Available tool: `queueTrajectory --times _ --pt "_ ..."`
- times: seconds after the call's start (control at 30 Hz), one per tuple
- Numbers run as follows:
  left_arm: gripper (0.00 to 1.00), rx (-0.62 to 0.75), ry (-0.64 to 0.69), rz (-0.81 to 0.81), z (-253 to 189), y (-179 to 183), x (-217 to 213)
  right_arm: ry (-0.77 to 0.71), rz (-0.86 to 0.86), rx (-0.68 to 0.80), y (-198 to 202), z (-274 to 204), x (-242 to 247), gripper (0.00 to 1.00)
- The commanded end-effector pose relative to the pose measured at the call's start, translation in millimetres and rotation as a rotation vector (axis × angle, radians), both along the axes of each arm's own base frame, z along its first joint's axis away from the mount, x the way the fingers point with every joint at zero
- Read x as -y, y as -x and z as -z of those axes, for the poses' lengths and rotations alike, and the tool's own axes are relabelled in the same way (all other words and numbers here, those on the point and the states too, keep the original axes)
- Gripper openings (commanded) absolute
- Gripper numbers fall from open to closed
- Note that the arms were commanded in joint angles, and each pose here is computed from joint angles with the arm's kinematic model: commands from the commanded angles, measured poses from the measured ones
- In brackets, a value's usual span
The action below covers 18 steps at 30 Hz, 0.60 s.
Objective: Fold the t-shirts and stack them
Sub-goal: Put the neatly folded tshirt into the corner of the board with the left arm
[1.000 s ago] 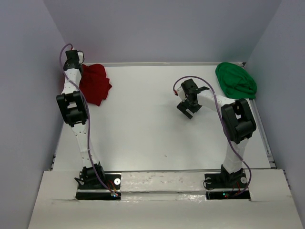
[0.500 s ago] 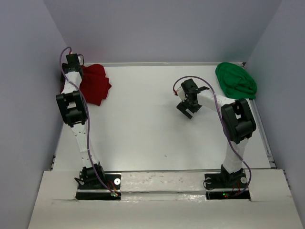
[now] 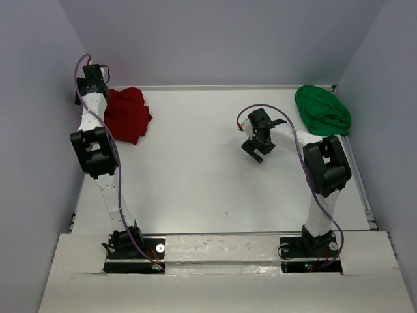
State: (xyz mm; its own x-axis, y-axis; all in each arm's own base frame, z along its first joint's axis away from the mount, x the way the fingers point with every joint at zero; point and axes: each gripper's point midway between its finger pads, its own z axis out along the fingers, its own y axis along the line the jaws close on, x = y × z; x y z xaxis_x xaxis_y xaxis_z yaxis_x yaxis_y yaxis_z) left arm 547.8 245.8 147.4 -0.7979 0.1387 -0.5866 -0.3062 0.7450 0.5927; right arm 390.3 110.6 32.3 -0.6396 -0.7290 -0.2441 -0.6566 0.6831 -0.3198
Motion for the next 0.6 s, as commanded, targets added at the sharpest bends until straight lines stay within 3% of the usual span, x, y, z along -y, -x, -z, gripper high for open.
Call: queueTrajectory --times 0.0,0.13,0.3,0.33,0.4,0.43,0.47,0.57 --pt "0.64 0.277 -0.002 0.035 -156.8 29.9 14.6 -0.018 -0.018 -0.119 33.4 29.3 -0.3 1.00" --pt "0.66 0.364 0.065 0.141 -222.0 46.6 41.0 -0.027 -0.023 -0.008 25.0 5.4 6.1 1.00" --pt "0.72 0.403 0.304 0.446 -241.1 69.0 117.1 -0.063 0.013 0.101 9.3 -30.6 5.9 1.00" --pt "0.72 0.361 0.366 0.472 -217.4 73.0 128.0 -0.069 0.017 0.119 8.1 -37.5 5.8 1.00" --pt "0.72 0.379 0.456 0.607 -217.6 85.8 161.5 -0.100 0.037 0.169 5.7 -56.6 8.0 1.00" --pt "0.72 0.316 0.522 0.623 -182.0 92.2 171.7 -0.111 0.064 0.180 6.9 -59.6 13.7 1.00" --pt "0.72 0.361 0.541 0.694 -191.8 99.3 185.8 -0.120 0.087 0.204 5.6 -65.5 17.6 1.00" --pt "0.72 0.320 0.638 0.773 -138.7 114.8 209.9 -0.140 0.186 0.298 3.9 -88.5 38.3 1.00"
